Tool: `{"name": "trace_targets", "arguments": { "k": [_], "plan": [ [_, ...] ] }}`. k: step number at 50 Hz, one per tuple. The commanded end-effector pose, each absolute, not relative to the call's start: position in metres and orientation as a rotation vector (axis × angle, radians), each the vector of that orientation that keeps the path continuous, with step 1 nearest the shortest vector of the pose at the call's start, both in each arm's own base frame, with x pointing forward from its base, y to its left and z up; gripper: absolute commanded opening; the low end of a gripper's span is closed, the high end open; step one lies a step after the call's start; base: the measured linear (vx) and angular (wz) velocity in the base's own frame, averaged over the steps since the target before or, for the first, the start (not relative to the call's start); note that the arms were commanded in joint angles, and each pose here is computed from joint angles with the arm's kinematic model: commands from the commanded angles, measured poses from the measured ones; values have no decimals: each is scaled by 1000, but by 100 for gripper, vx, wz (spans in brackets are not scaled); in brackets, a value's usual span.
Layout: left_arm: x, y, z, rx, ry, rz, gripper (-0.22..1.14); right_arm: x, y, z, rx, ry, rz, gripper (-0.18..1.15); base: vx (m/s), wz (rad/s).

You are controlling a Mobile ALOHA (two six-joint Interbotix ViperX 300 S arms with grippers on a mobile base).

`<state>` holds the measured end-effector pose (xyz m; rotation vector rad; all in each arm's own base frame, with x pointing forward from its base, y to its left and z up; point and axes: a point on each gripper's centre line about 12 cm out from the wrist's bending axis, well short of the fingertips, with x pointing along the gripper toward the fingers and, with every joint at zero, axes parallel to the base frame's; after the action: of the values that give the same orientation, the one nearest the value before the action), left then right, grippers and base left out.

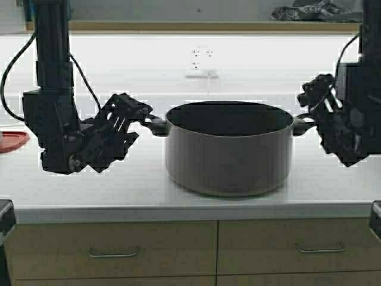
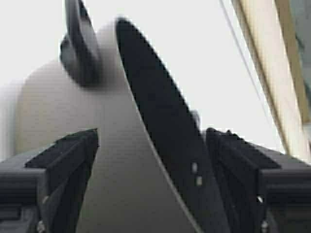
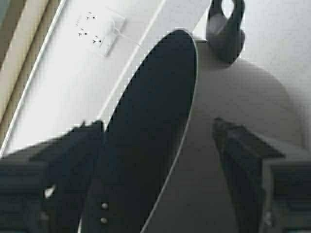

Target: Open the cabinet, put the pot inside, then close it

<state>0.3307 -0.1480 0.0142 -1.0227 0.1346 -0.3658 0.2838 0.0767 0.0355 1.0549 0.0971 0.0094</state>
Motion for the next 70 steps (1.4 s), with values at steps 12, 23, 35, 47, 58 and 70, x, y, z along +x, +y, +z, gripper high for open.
{"name": "trace_targets", "arguments": {
  "k": [12, 23, 35, 47, 58, 70],
  "plan": [
    [365, -151, 9, -1043, 113, -379, 97, 314, 77, 11, 1088, -6, 5, 98, 10, 4],
    [361, -152, 7, -1045, 135, -391, 97, 294, 68, 13, 1069, 7, -16, 98, 10, 0],
    [369, -156, 9, -1046, 113, -405, 97, 310, 52, 3, 1052, -94, -121, 98, 4, -3],
    [379, -159, -4, -1052, 109, -408, 97, 310, 46, -25, 1038, -100, -190, 98, 0, 1],
    [375, -159, -14, -1047, 133, -400, 97, 332, 62, -45, 1168, -105, -102, 98, 0, 0],
    [374, -159, -14, -1046, 136, -404, 97, 356, 56, -46, 1181, -206, -110, 98, 1, -2]
  ]
}}
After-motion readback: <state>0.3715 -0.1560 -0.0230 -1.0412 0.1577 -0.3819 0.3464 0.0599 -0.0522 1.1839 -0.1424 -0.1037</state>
